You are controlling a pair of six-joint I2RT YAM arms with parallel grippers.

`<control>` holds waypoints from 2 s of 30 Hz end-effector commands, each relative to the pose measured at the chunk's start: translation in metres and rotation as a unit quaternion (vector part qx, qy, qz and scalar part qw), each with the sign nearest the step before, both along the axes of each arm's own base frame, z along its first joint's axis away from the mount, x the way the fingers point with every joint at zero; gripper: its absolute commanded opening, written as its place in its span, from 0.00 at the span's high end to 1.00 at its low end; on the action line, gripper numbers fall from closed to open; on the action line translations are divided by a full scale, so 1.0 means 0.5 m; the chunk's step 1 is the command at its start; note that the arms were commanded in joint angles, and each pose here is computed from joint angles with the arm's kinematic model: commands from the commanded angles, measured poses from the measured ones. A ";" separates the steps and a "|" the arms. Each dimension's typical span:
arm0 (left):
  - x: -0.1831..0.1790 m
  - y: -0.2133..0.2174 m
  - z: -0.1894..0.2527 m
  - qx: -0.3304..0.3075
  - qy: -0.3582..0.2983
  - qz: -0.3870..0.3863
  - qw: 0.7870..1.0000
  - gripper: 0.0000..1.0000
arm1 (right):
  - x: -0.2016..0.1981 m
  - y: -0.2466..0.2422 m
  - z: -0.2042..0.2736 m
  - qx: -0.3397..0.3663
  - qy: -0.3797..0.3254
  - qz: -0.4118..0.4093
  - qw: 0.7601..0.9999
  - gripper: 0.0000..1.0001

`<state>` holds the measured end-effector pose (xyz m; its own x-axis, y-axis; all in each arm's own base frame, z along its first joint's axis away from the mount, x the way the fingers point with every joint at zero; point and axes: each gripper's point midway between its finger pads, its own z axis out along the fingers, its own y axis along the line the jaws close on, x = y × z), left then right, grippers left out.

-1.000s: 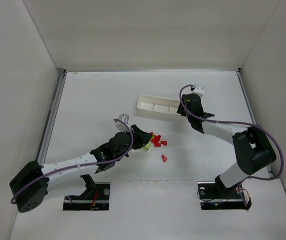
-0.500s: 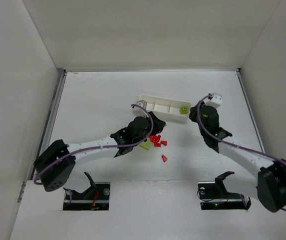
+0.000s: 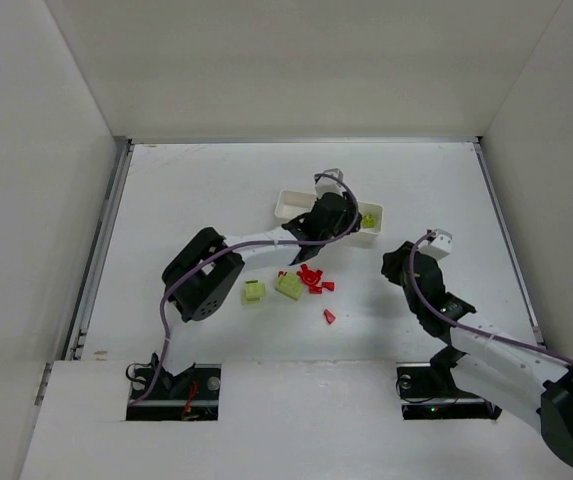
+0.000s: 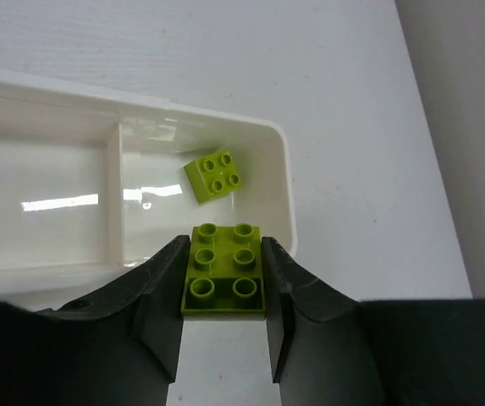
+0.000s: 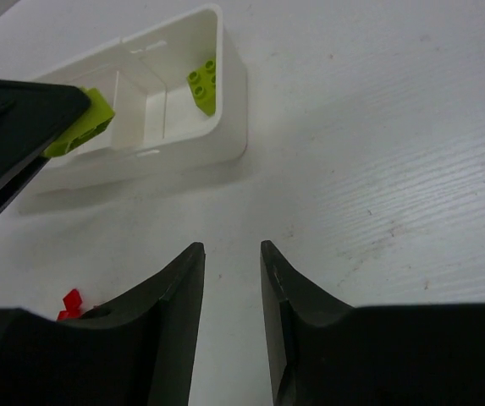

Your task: Sort the legos into containers by color

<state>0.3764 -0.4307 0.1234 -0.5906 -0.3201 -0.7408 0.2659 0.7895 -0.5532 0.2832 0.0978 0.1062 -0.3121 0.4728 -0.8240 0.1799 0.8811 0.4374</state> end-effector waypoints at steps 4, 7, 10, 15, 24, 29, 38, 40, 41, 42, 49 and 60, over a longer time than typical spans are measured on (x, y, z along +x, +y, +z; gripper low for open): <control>0.048 -0.036 0.047 0.019 -0.040 -0.003 0.999 0.61 | -0.001 0.011 0.011 0.019 -0.022 -0.002 1.000 0.56; 0.047 -0.039 0.048 0.022 -0.036 -0.006 0.999 0.40 | -0.001 0.021 0.004 0.014 -0.016 0.008 1.000 0.48; 0.033 -0.027 0.080 0.021 -0.048 -0.013 0.999 0.34 | 0.002 0.035 0.004 0.009 -0.015 0.020 1.000 0.45; -0.017 0.052 0.151 0.000 -0.072 -0.003 0.997 0.44 | -0.006 0.093 0.010 -0.004 -0.021 0.071 0.997 0.59; -0.163 0.282 0.134 -0.008 -0.064 0.027 0.998 0.61 | -0.090 0.342 0.010 -0.060 -0.021 0.313 0.948 0.50; -0.214 0.399 0.118 -0.011 -0.042 0.056 0.998 0.61 | -0.117 0.431 0.014 -0.122 -0.030 0.384 0.915 0.34; -0.255 0.519 0.112 -0.026 -0.033 0.100 0.994 0.60 | -0.114 0.496 -0.038 -0.147 0.013 0.433 0.889 0.31; -0.257 0.529 0.113 -0.034 -0.032 0.106 0.993 0.60 | -0.114 0.500 -0.047 -0.151 0.017 0.438 0.886 0.31; -0.257 0.533 0.115 -0.034 -0.030 0.107 0.993 0.59 | -0.115 0.503 -0.048 -0.150 0.018 0.439 0.885 0.31; -0.258 0.534 0.116 -0.034 -0.028 0.104 0.994 0.59 | -0.116 0.507 -0.051 -0.150 0.019 0.444 0.883 0.32; -0.255 0.533 0.118 -0.046 -0.020 0.099 0.994 0.59 | -0.111 0.518 -0.072 -0.156 0.027 0.445 0.881 0.39; -0.259 0.539 0.114 -0.055 -0.016 0.105 0.993 0.59 | -0.082 0.519 -0.088 -0.173 0.027 0.414 0.893 0.47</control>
